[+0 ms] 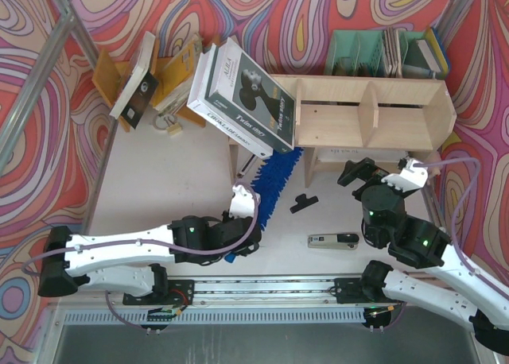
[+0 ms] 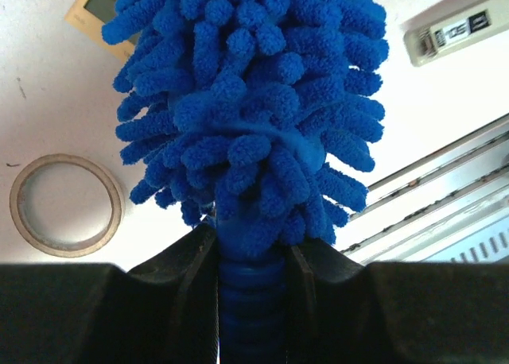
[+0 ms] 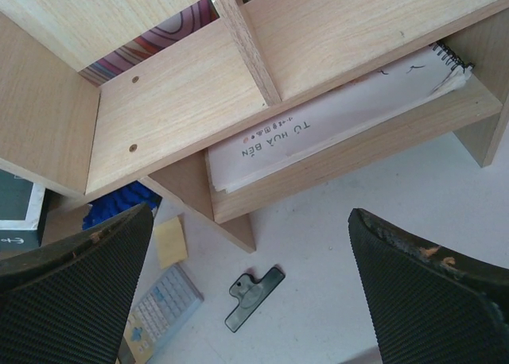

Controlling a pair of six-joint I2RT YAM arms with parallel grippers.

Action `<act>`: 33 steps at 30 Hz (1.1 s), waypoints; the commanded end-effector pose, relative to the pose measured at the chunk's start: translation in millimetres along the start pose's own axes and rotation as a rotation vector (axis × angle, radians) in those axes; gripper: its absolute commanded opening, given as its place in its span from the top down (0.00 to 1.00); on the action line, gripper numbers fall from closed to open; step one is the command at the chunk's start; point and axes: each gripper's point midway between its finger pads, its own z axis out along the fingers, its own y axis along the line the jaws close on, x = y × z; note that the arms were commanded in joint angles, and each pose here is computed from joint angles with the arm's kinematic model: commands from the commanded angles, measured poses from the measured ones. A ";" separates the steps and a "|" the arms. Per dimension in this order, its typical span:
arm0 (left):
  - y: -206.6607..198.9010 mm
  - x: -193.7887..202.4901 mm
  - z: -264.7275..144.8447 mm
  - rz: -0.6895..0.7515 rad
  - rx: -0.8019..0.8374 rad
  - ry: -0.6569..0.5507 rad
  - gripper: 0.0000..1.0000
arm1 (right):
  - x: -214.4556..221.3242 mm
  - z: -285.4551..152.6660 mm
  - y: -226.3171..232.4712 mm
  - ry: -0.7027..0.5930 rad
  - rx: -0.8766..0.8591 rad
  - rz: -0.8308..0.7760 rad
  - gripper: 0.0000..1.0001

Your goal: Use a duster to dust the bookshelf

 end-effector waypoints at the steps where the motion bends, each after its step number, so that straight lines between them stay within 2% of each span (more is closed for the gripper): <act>1: -3.5 21.2 9.3 0.017 0.022 0.044 1.00 | -0.9 1.5 0.9 -0.010 0.006 0.025 0.01; 11: 4.0 42.3 19.6 0.082 -0.027 0.143 1.00 | -4.2 -0.2 0.2 -0.010 0.003 0.031 0.01; 14: 11.0 29.6 7.9 0.067 -0.029 0.092 1.00 | -4.1 -0.2 -0.3 -0.010 0.004 0.032 0.01; 21: 17.2 -18.0 -35.5 0.000 0.092 -0.136 1.00 | -2.9 0.8 2.4 -0.008 0.002 0.031 0.01; 26: 16.0 -23.2 -49.3 -0.018 0.167 -0.183 1.00 | -0.9 1.0 0.6 -0.007 0.007 0.026 0.01; 29: 12.8 -9.7 -38.9 -0.021 0.174 -0.145 1.00 | -1.1 0.9 0.2 -0.009 0.007 0.030 0.01; 33: 5.2 22.5 -14.7 0.016 0.156 -0.015 1.00 | -3.2 0.9 1.0 -0.012 0.007 0.030 0.01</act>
